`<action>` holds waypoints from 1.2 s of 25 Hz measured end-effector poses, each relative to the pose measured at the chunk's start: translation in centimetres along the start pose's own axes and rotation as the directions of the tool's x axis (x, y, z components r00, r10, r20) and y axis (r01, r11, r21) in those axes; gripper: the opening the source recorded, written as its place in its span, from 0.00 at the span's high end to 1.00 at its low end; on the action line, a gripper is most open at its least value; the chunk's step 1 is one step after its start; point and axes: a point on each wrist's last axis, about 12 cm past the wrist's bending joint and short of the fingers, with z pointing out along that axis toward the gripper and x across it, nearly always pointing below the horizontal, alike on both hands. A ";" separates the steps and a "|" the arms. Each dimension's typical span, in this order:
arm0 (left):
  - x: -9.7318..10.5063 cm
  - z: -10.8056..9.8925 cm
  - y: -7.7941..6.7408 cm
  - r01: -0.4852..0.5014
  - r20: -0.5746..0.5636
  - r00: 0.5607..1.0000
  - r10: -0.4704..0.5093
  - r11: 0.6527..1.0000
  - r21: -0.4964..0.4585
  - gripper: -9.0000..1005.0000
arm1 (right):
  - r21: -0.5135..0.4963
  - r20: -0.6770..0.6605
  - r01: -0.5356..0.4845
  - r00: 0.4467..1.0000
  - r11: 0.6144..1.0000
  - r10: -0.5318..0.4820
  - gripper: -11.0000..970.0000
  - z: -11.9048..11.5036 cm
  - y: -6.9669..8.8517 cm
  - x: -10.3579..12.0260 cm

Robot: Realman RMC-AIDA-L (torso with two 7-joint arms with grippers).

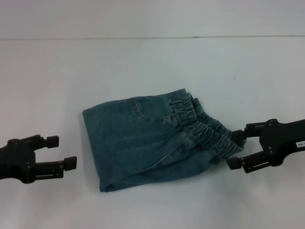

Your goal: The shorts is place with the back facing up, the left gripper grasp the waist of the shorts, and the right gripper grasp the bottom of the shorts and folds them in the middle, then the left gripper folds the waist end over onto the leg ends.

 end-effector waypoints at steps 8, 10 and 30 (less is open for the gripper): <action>0.1 0.6 0.4 0.007 -0.064 0.998 -0.008 1.000 -0.017 0.06 | -0.006 0.005 0.009 1.000 1.000 -0.009 0.02 0.6 0.1 -0.5; 0.1 0.6 0.5 0.008 -0.064 0.998 -0.010 1.000 -0.018 0.06 | -0.005 0.005 0.009 1.000 1.000 -0.009 0.02 0.6 0.0 -0.5; -0.1 0.8 0.4 0.003 -0.063 0.998 -0.004 1.000 -0.008 0.06 | -0.001 0.012 0.009 1.000 1.000 -0.009 0.02 1.0 0.1 -0.6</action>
